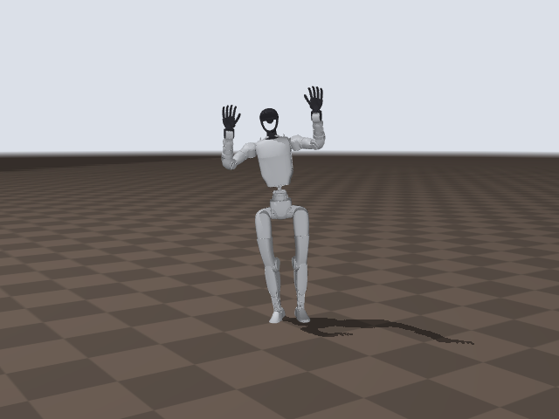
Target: Upper body actions
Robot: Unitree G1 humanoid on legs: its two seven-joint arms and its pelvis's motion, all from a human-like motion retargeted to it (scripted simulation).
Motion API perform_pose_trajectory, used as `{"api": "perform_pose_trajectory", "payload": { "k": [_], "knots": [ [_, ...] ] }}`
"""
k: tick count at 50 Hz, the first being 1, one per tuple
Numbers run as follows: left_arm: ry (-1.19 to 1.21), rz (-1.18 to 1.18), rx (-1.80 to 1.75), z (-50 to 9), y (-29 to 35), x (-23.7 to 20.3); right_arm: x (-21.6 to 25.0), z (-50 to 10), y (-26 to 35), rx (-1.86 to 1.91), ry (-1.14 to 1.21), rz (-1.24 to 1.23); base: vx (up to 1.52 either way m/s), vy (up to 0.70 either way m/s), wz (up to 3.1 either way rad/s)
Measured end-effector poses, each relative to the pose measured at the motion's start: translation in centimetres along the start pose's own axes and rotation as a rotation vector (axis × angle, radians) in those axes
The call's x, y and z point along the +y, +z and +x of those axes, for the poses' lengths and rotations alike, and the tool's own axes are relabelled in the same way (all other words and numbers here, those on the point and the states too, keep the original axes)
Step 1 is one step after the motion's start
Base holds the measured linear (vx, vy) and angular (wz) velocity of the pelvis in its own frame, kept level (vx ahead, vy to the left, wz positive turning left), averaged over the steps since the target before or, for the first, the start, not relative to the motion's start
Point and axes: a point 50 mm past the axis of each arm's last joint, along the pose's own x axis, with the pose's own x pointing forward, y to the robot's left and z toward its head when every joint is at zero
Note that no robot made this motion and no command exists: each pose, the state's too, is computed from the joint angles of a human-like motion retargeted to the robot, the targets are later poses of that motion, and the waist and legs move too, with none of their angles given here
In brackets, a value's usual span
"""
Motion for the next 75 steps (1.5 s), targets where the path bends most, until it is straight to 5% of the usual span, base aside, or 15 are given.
{"api": "perform_pose_trajectory", "payload": {
  "k": [10,15,25,34,47,55,60,67,71,75],
  "knots": [
    [0.273,0.000,0.411,-4.1,-8.6,5.0,-1.5,-4.5,-6.9,0.555,-0.036,-0.011,0.00,0.00,0.00],
    [0.212,-0.051,0.372,-3.4,-8.3,5.2,-1.0,-4.5,-6.1,0.615,-0.074,0.155,0.00,0.00,0.00],
    [0.004,-0.104,-0.164,1.0,2.6,1.8,0.2,0.6,2.8,0.008,-0.044,0.269,0.00,0.00,0.00],
    [-0.153,-0.070,-0.402,0.8,8.5,-0.9,-0.7,1.9,7.1,-0.385,-0.097,0.099,0.00,0.00,0.00],
    [-0.091,0.013,0.140,-2.9,-4.0,2.2,-1.5,-3.7,-4.4,0.280,0.122,-0.027,0.00,0.00,0.00],
    [-0.171,0.130,0.415,-11.5,-10.2,7.1,-5.0,-11.9,-6.1,0.501,0.383,0.028,0.00,0.00,0.00],
    [-0.398,0.233,0.854,-25.2,-12.5,9.9,-6.8,-21.5,-4.4,0.649,0.723,-0.034,0.00,0.00,0.00],
    [-0.784,0.338,1.649,-48.0,-5.1,13.8,-12.6,-40.7,2.5,1.181,1.627,-0.142,0.00,0.00,0.00],
    [-1.080,0.435,1.878,-54.0,-0.1,18.5,-20.8,-47.9,9.6,1.644,2.163,-0.254,0.00,0.00,0.00],
    [-1.455,0.597,2.080,-56.9,4.9,23.2,-28.9,-48.5,16.2,2.031,2.614,-0.311,0.00,0.00,0.00]
  ]
}}
